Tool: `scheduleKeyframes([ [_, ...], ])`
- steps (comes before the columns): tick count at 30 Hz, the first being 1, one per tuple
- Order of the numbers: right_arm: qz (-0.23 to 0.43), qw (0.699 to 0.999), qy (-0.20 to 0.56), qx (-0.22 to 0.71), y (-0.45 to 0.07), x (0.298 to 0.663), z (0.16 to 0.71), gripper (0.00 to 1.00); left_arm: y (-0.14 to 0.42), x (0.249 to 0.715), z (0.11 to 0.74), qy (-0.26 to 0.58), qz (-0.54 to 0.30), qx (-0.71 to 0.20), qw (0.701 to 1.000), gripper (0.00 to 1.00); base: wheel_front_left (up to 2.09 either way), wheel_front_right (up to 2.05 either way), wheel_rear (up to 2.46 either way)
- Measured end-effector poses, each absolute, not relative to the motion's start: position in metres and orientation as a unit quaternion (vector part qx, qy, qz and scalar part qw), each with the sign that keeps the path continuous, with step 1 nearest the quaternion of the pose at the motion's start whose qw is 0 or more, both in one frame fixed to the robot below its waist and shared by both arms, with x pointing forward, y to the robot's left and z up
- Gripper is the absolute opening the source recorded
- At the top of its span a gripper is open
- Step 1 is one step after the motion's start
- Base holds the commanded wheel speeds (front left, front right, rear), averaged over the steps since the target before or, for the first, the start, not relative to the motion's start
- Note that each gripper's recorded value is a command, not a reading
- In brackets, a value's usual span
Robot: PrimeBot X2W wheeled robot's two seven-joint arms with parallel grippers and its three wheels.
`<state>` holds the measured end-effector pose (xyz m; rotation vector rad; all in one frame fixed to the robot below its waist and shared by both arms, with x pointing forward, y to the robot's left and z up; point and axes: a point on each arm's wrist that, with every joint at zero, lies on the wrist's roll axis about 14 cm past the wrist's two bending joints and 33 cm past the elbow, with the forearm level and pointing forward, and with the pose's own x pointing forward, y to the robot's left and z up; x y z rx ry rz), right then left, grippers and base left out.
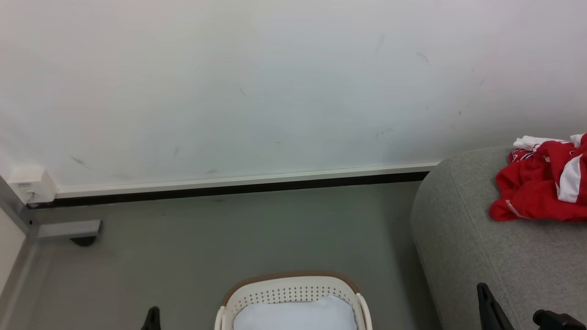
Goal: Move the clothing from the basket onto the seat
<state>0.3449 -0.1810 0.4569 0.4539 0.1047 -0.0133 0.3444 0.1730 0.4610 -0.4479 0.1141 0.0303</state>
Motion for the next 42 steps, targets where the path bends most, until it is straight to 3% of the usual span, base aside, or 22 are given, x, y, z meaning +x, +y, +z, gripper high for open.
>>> scheduleKeyframes([
  [42,-0.04,0.871,0.032,0.488,-0.198,0.365,0.477,0.0,0.185,0.368,0.474,0.055,0.034,-0.488,0.871,0.0,0.0,0.0,0.0],
])
